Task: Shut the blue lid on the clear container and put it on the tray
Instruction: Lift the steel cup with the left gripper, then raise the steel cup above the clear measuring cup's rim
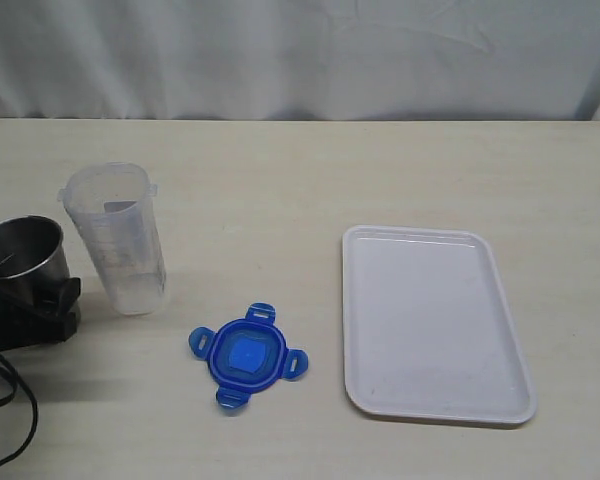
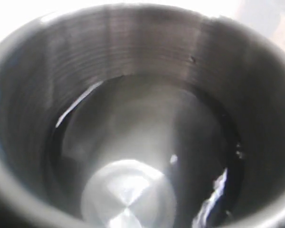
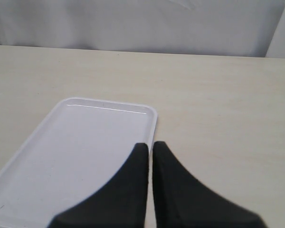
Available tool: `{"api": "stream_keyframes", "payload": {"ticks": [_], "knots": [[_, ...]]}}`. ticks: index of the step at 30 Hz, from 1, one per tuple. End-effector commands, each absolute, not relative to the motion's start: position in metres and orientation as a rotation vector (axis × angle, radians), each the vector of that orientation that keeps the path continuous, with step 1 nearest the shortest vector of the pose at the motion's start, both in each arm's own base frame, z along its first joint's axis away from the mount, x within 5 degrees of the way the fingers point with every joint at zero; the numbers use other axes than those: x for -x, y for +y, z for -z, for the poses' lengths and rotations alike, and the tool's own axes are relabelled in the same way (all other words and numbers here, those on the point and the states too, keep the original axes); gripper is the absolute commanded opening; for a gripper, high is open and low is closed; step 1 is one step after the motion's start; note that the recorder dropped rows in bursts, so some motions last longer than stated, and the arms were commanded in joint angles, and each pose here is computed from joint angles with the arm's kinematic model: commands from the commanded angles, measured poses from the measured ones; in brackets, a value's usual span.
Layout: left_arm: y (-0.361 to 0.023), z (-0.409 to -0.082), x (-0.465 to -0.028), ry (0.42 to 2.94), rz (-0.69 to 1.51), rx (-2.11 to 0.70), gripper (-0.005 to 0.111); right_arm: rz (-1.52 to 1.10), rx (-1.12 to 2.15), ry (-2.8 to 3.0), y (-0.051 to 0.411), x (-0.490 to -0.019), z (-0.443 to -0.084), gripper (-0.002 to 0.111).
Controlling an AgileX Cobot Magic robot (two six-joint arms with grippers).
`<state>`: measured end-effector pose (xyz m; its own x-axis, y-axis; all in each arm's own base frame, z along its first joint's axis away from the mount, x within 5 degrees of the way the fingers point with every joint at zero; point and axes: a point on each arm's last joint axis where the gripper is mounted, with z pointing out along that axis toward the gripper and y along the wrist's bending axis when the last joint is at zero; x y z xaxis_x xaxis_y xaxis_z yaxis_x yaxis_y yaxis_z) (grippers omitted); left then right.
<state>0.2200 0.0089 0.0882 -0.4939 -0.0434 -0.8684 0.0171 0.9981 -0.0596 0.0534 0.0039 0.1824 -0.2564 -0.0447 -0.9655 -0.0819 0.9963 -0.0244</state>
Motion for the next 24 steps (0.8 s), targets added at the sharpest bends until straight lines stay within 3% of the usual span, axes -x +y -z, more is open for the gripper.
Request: {"api": "stream_keyframes", "payload": {"ticks": [1, 24], "knots": [[0.012, -0.106, -0.224, 1.991, 0.017, 0.004, 0.000, -0.029, 0.087, 1.827, 0.004, -0.053, -0.182, 0.004], [0.020, -0.163, -0.222, 1.839, -0.041, 0.096, 0.000, -0.029, 0.087, 1.827, 0.004, -0.053, -0.182, 0.004]]}}
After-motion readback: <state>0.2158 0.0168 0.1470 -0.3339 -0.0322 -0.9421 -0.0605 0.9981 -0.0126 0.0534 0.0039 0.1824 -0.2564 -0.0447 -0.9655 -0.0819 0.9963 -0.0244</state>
